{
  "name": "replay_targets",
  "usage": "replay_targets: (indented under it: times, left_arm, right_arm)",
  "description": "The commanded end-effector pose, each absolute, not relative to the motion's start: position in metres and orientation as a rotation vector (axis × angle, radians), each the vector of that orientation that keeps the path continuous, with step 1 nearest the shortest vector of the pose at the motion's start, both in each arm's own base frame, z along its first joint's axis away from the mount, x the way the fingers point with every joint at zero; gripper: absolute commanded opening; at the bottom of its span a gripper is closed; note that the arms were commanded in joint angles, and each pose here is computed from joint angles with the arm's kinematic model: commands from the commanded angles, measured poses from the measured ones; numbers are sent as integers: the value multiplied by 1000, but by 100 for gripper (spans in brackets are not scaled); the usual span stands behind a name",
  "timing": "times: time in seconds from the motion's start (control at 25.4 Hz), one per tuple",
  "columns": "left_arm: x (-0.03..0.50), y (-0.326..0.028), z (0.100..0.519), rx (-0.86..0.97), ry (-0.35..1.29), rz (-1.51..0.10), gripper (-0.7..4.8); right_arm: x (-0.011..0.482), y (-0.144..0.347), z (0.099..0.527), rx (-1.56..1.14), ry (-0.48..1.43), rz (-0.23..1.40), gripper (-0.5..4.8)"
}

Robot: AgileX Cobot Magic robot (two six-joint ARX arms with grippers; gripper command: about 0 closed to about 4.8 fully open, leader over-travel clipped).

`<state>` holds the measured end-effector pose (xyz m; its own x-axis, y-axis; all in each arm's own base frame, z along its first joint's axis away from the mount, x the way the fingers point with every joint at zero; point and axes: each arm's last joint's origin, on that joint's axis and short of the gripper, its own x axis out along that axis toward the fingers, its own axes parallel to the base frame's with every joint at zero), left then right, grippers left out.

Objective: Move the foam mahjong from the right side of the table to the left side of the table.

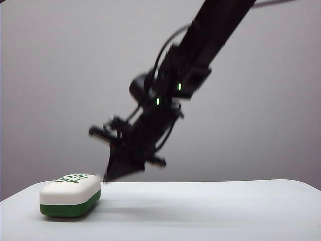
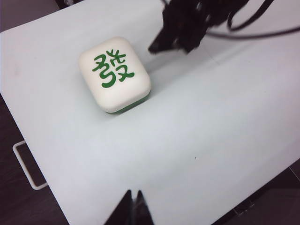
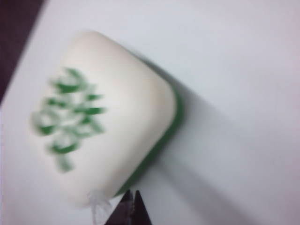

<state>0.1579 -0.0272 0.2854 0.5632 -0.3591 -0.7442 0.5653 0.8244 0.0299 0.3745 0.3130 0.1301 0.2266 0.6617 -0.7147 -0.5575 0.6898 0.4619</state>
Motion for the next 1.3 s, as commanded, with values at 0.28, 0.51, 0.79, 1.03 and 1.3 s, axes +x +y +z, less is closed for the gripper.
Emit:
replay_targets:
  times: [0.28, 0.51, 0.79, 1.03, 1.3]
  left_arm:
    - [152, -25, 285, 284, 856, -527, -5]
    - [132, -23, 301, 303, 707, -496, -5]
    - [112, -20, 312, 282, 432, -426, -5]
    - [104, -16, 296, 288, 342, -319, -5]
    - [99, -15, 286, 247, 183, -270, -5]
  right_arm:
    - [344, 280, 231, -53, 1009, 930, -5]
    - [320, 242, 308, -59, 891, 937, -5]
    - [276, 189, 383, -61, 653, 801, -5]
    - [248, 139, 385, -16, 522, 659, -5]
    - [205, 73, 353, 83, 366, 486, -5]
